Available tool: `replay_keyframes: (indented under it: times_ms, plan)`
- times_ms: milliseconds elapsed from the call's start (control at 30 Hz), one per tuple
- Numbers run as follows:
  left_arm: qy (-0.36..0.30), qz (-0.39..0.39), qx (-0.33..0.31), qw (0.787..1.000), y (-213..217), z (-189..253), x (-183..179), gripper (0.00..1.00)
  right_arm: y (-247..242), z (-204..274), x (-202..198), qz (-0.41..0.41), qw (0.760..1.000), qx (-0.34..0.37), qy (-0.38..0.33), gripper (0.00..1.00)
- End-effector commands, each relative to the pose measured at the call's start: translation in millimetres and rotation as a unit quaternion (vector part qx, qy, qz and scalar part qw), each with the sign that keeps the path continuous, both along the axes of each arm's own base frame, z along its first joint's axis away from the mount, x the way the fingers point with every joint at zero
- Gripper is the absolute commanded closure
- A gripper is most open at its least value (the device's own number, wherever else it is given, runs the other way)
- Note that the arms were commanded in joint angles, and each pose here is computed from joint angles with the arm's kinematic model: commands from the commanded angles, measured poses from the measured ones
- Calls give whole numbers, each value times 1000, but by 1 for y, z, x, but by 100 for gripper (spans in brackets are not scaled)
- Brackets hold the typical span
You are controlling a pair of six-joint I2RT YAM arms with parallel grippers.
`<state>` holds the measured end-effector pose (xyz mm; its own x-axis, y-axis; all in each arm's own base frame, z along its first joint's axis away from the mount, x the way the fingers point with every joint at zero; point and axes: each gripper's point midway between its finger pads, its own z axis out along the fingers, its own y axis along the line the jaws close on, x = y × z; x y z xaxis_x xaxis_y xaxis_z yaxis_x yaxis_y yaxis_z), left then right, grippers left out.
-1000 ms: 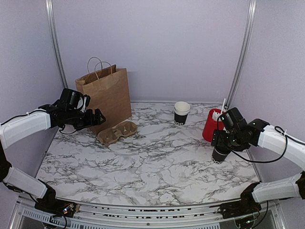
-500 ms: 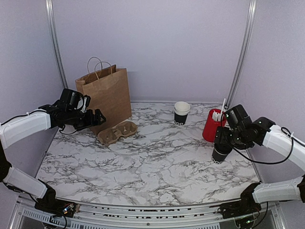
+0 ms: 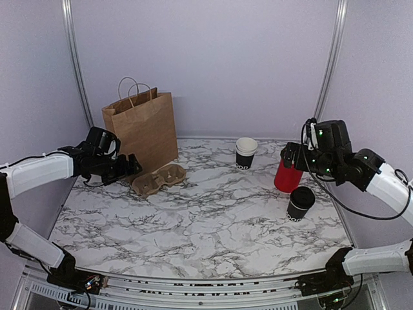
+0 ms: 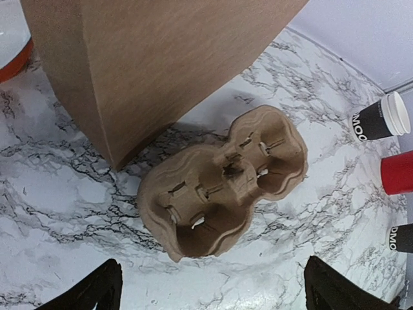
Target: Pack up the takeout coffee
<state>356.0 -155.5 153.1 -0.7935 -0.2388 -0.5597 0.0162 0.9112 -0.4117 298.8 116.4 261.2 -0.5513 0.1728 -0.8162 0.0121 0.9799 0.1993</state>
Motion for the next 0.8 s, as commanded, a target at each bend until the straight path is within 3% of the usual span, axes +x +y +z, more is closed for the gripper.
replay_keyframes:
  times_ms: [0,200,367,767]
  plan:
    - [52,80,18,995,23,-39,-6,1,32,49,16,65,995,11,-80,0]
    - [98,134,-28,986,23,-75,-8,10,46,86,20,103,986,20,-127,0]
    - [108,175,-77,976,21,-95,9,35,52,107,13,128,978,46,-161,0]
    - [118,183,-99,971,5,-119,28,66,43,124,-2,127,971,66,-192,0]
